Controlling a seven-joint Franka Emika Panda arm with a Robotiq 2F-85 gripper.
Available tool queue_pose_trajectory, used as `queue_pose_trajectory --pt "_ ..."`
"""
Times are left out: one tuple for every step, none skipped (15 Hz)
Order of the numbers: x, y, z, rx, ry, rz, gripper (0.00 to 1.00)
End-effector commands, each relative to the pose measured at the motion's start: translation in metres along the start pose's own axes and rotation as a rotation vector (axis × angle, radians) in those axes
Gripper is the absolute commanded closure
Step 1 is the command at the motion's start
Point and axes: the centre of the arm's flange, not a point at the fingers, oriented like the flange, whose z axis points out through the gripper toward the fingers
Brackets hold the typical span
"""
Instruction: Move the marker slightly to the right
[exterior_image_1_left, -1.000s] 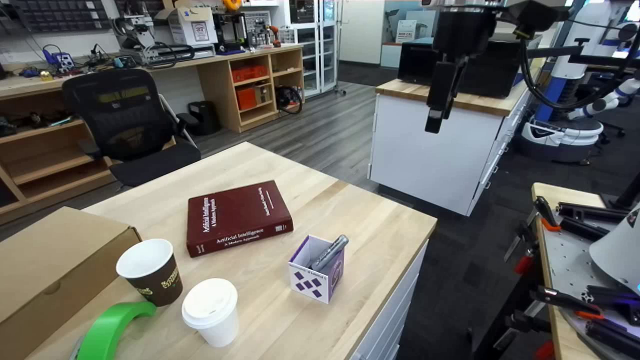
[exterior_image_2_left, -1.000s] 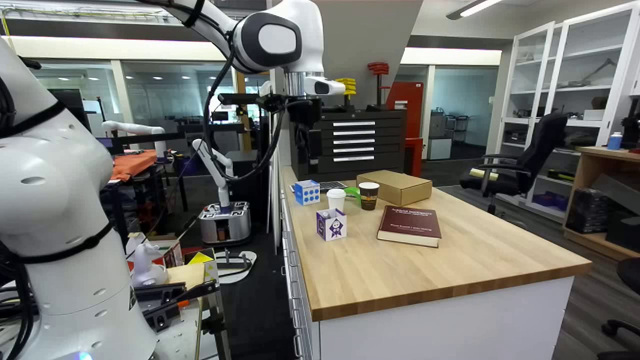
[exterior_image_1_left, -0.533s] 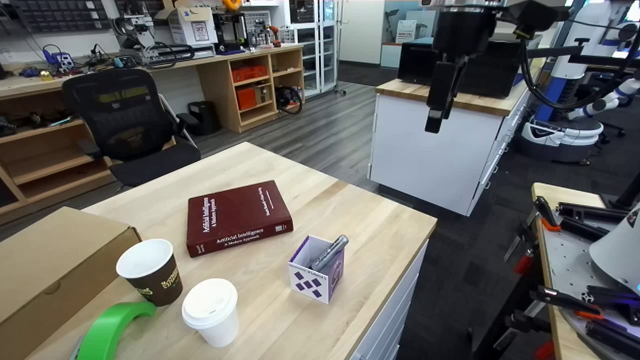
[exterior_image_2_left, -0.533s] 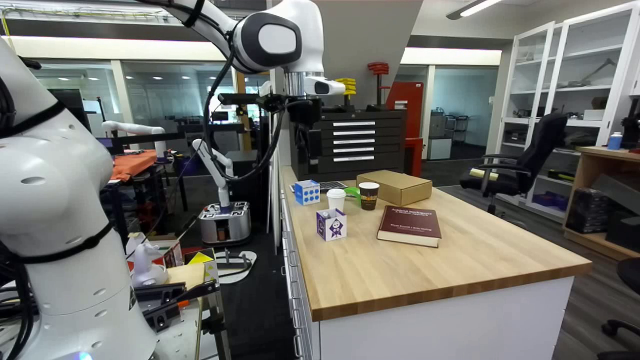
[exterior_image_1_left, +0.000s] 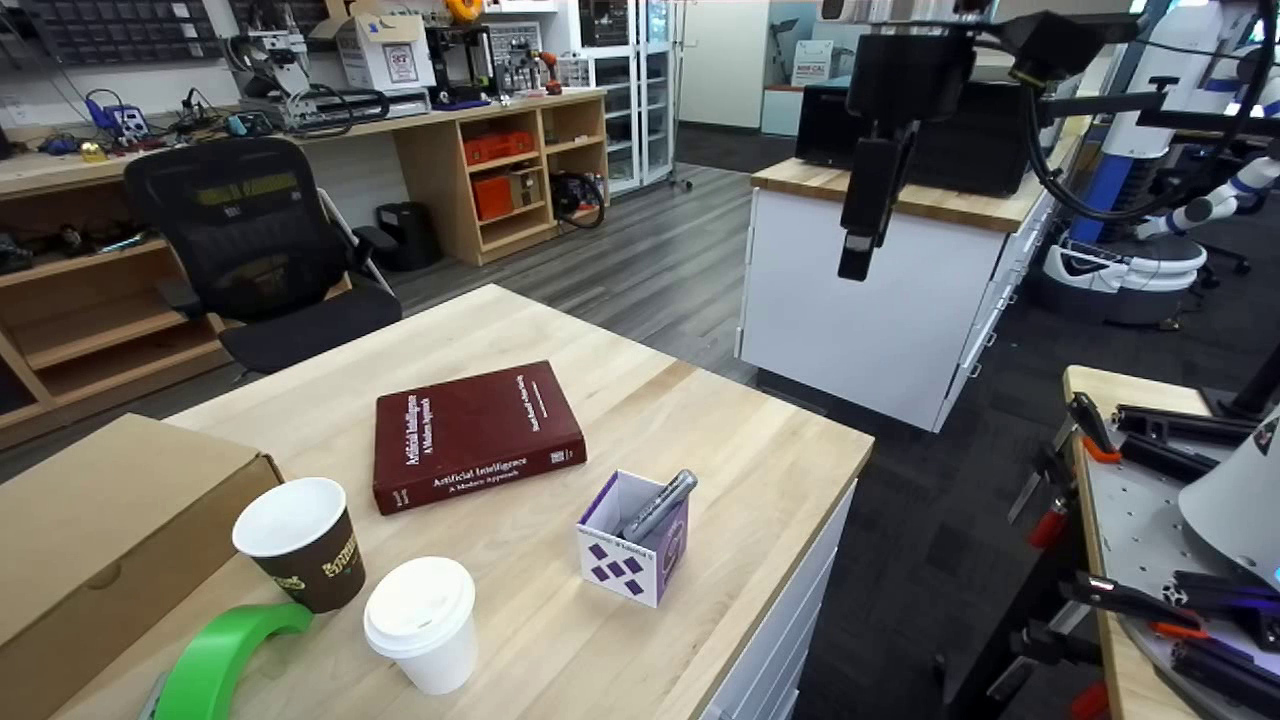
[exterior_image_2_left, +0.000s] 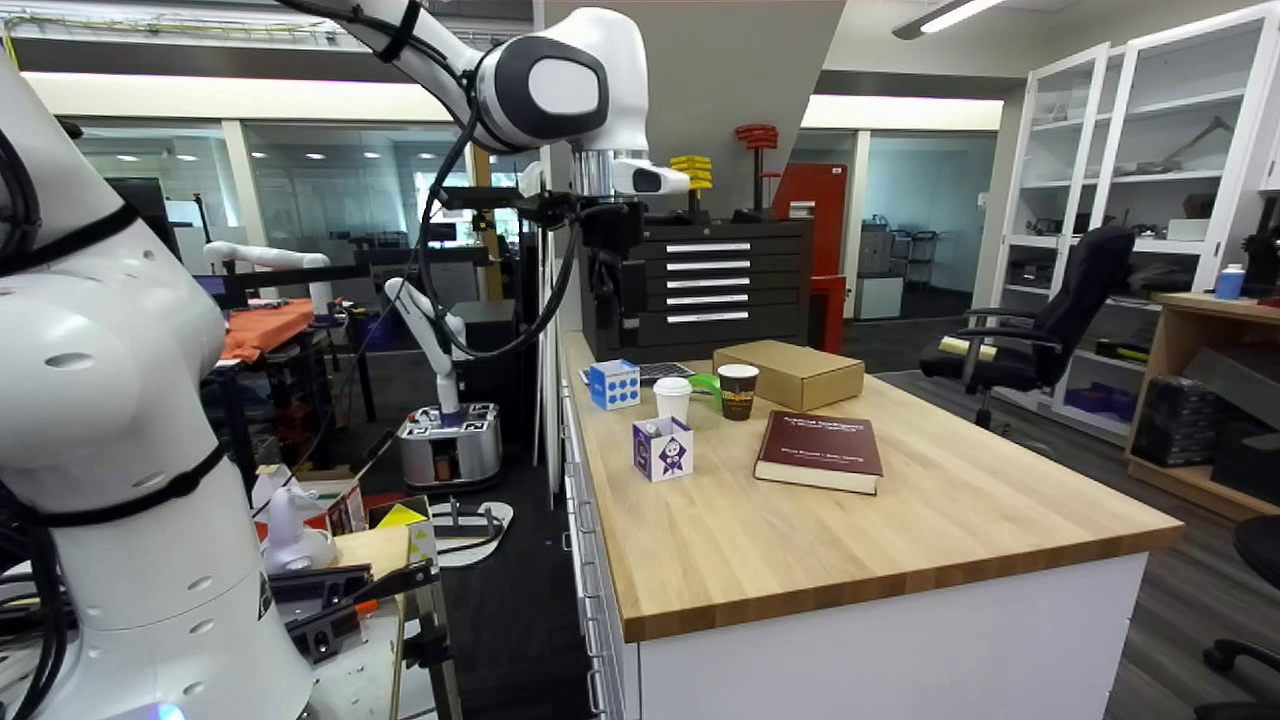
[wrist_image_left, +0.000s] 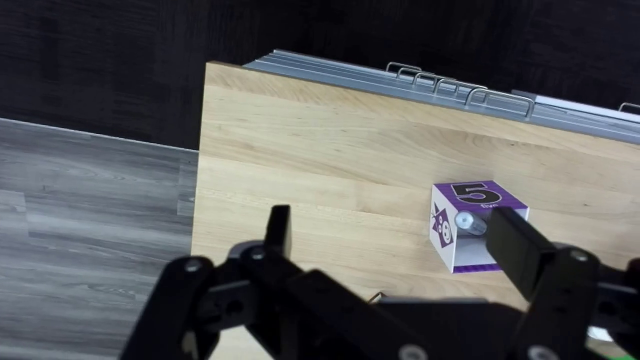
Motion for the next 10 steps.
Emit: queue_pose_trajectory --pt "0.029 -0.028 0.008 -0.035 -0.001 -0.055 0.00" --pt "0.036 -0.037 0.012 -0.048 0.000 -0.075 0.00" --pt "0.041 -0.043 0.015 -0.058 -0.001 -0.094 0.00" --pt "0.048 -0.050 0.020 -0.065 -0.002 -0.118 0.00" --pt "0.054 -0.055 0.025 -0.072 -0.006 -0.137 0.00" --pt "0.060 -0.060 0.032 -0.078 -0.011 -0.161 0.00" --pt "0.066 -0.064 0.038 -0.078 -0.016 -0.180 0.00" --pt "0.071 -0.069 0.044 -0.075 -0.018 -0.200 0.00" --pt "0.076 -0.072 0.049 -0.074 -0.019 -0.214 0.00" --pt "0.080 -0.076 0.057 -0.070 -0.019 -0.235 0.00"
